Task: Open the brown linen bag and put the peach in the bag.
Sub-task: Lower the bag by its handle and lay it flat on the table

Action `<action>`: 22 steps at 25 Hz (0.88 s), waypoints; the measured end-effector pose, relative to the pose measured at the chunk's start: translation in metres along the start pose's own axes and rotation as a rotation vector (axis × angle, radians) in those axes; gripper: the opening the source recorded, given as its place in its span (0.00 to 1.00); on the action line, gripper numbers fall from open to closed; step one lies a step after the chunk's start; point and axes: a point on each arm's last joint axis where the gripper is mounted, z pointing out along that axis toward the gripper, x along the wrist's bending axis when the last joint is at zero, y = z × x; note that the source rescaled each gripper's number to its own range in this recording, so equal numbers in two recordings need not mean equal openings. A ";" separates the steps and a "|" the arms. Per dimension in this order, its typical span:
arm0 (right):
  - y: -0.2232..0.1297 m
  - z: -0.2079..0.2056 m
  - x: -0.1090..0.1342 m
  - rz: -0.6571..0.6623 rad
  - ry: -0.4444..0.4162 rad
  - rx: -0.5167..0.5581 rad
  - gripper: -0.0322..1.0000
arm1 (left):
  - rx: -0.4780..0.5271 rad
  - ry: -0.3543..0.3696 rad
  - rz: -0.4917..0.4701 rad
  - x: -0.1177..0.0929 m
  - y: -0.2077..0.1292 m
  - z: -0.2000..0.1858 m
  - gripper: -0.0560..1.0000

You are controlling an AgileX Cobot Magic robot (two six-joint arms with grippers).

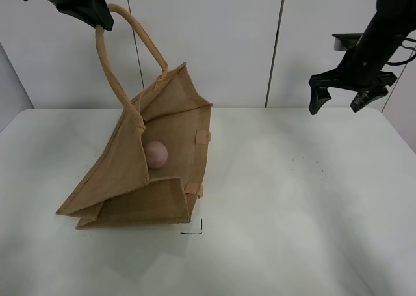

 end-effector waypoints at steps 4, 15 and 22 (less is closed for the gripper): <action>-0.060 -0.034 0.006 0.002 0.001 0.021 1.00 | 0.000 0.000 0.000 0.000 0.000 0.000 0.05; -0.256 -0.063 0.016 -0.028 -0.007 -0.045 1.00 | 0.000 0.000 0.000 0.000 0.000 0.000 0.05; -0.333 -0.067 0.020 -0.049 -0.033 -0.400 1.00 | 0.002 0.000 0.000 0.000 0.000 0.000 0.05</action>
